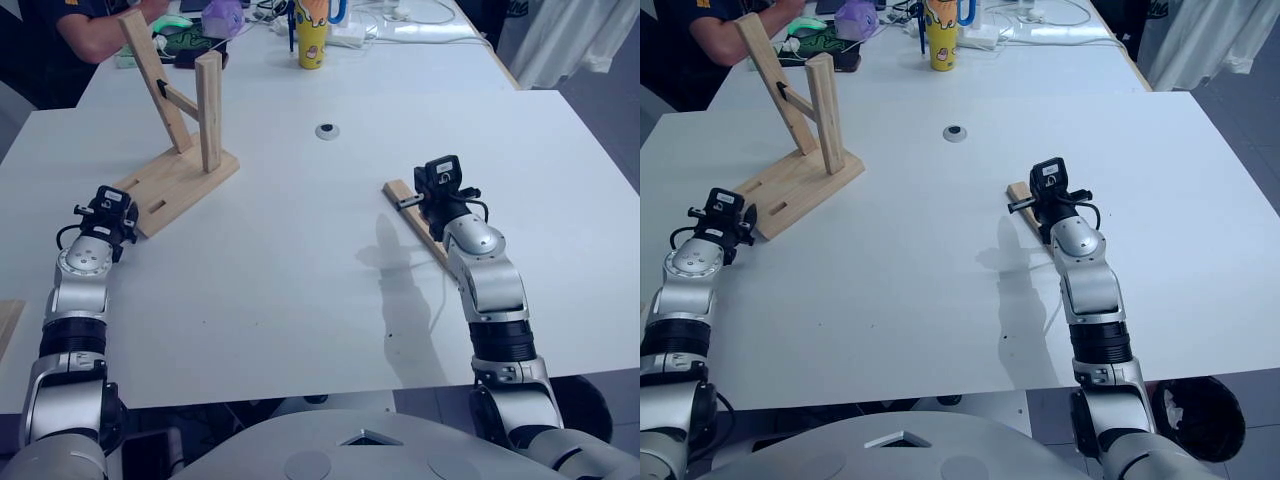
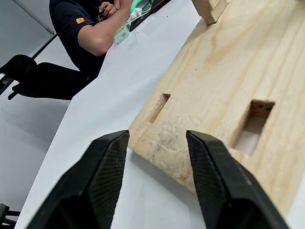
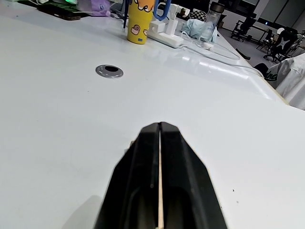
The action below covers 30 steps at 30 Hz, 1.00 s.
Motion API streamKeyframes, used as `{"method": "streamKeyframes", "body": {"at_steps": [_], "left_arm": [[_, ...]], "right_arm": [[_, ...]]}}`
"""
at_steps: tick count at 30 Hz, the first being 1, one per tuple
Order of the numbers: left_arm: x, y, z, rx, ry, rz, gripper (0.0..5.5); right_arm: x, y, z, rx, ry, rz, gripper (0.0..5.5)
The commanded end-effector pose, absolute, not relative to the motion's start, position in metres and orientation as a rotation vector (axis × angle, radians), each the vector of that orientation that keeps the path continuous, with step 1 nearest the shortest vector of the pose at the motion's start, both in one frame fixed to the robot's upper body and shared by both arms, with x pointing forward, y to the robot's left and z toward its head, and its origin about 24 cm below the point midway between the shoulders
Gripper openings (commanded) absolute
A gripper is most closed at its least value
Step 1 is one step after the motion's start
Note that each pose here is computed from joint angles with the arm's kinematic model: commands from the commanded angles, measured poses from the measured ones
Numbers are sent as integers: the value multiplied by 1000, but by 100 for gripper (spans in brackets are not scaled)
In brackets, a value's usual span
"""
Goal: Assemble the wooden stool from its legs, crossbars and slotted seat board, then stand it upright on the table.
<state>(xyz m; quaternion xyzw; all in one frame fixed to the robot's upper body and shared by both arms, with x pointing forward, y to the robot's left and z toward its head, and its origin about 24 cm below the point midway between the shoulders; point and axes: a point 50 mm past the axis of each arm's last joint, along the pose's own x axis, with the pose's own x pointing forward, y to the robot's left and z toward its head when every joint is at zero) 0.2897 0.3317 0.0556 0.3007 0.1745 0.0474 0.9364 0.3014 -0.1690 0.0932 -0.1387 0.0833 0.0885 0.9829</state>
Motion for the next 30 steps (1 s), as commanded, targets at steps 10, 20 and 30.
{"method": "streamKeyframes", "body": {"at_steps": [10, 20, 30], "left_arm": [[282, 301, 16, 512, 512, -200, 223], [269, 217, 16, 391, 462, -538, 223], [251, 170, 9, 271, 466, -637, 223]], "right_arm": [[309, -173, 107, -258, 154, 176, 0], [332, -211, 113, -183, 209, 72, 0], [340, -217, 120, -171, 196, 60, 0]]}}
